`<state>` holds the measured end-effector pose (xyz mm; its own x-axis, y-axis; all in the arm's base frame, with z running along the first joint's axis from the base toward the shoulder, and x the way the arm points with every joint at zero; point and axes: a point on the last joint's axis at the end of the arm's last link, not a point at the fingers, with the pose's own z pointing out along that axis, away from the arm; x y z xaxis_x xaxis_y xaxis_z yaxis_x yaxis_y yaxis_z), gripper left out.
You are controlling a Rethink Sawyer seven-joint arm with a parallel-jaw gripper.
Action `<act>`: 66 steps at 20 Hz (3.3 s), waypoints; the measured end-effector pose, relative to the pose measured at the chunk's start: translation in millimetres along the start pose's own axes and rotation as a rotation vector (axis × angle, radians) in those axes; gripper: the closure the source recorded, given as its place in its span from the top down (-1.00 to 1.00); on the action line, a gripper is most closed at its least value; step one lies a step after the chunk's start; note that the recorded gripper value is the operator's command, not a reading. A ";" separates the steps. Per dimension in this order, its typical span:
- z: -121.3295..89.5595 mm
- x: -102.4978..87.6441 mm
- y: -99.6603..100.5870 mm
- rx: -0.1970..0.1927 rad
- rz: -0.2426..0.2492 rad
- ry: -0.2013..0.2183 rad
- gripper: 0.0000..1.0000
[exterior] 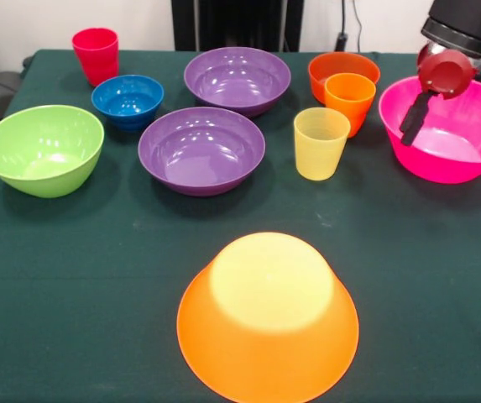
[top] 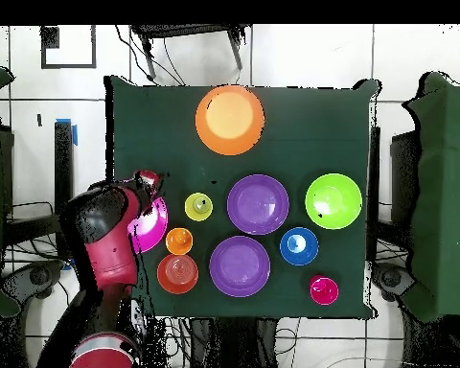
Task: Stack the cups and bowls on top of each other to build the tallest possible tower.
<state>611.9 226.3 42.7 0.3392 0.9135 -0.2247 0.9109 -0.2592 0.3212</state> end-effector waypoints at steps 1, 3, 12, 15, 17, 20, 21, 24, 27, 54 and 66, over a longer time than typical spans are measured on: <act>-1.2 2.5 -0.1 -0.009 -0.020 0.003 1.00; -3.7 7.5 -0.4 -0.027 -0.060 0.009 1.00; 0.3 20.2 -10.5 -0.052 -0.149 0.024 1.00; 5.6 23.5 -17.3 -0.052 -0.177 0.025 1.00; 8.0 24.6 -20.2 -0.051 -0.188 0.025 1.00; 9.9 26.7 -23.3 -0.055 -0.207 0.026 1.00; 11.4 28.3 -25.8 -0.057 -0.221 0.028 1.00; 14.4 30.3 -30.1 -0.058 -0.242 0.030 1.00; 17.5 31.4 -33.0 -0.059 -0.259 0.031 1.00; 39.1 25.7 0.8 0.121 -0.006 0.164 1.00; 22.1 48.5 -4.4 0.285 0.148 0.235 -1.00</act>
<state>629.5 264.9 10.0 0.4387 0.8981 0.0323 0.8962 -0.4399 0.0583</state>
